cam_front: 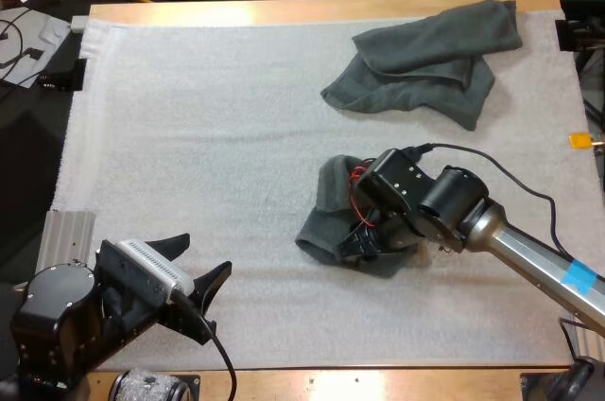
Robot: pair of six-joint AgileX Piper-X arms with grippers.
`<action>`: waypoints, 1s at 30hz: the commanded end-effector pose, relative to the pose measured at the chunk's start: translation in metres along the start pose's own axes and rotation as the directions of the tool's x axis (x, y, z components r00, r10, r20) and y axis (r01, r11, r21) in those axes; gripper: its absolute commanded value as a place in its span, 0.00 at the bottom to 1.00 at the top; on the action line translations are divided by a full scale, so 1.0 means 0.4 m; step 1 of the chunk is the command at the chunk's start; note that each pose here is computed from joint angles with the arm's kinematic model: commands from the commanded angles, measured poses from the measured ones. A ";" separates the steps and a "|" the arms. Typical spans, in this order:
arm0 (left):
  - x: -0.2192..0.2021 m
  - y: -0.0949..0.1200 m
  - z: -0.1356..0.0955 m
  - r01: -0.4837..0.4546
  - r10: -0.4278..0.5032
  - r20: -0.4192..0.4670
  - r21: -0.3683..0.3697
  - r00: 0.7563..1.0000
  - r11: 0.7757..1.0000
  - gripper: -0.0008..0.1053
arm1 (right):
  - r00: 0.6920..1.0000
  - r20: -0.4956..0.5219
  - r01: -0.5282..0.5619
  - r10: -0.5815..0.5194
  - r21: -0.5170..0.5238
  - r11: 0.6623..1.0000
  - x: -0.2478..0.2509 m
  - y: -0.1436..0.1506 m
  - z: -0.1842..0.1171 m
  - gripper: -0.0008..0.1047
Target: Pick towel from pile, fold and stack
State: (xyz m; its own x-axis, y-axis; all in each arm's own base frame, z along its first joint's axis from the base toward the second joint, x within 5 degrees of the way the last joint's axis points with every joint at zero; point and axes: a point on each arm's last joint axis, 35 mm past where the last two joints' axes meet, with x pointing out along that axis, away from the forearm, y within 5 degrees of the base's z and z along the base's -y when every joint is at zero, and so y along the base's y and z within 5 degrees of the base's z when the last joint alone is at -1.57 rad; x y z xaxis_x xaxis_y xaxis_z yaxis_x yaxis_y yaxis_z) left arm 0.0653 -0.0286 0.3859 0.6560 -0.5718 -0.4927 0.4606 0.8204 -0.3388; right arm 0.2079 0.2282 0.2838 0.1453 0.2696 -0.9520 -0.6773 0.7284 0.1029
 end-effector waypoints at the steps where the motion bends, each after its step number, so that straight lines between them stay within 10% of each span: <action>1: -0.003 -0.003 0.001 0.007 -0.007 -0.008 -0.006 1.000 1.000 0.59 | 1.000 -0.021 0.009 -0.008 0.039 0.999 0.025 -0.004 -0.025 0.49; 16: -0.005 0.000 -0.026 -0.005 0.000 -0.101 -0.053 0.995 0.999 0.59 | 0.998 -0.008 -0.057 0.063 0.324 0.944 0.241 0.020 -0.129 0.50; 30: -0.004 0.001 -0.037 -0.006 -0.003 -0.129 -0.072 0.992 0.997 0.59 | 0.999 -0.041 0.006 0.010 0.367 0.930 0.338 0.013 -0.118 0.36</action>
State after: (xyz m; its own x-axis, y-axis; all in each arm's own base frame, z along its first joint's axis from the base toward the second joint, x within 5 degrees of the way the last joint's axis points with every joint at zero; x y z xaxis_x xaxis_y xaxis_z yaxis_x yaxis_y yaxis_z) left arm 0.0568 -0.0269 0.3744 0.5841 -0.5574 -0.5901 0.4116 0.8299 -0.3766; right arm 0.1892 0.2376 0.1481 0.1001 0.2677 -0.9583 -0.3765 0.9017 0.2125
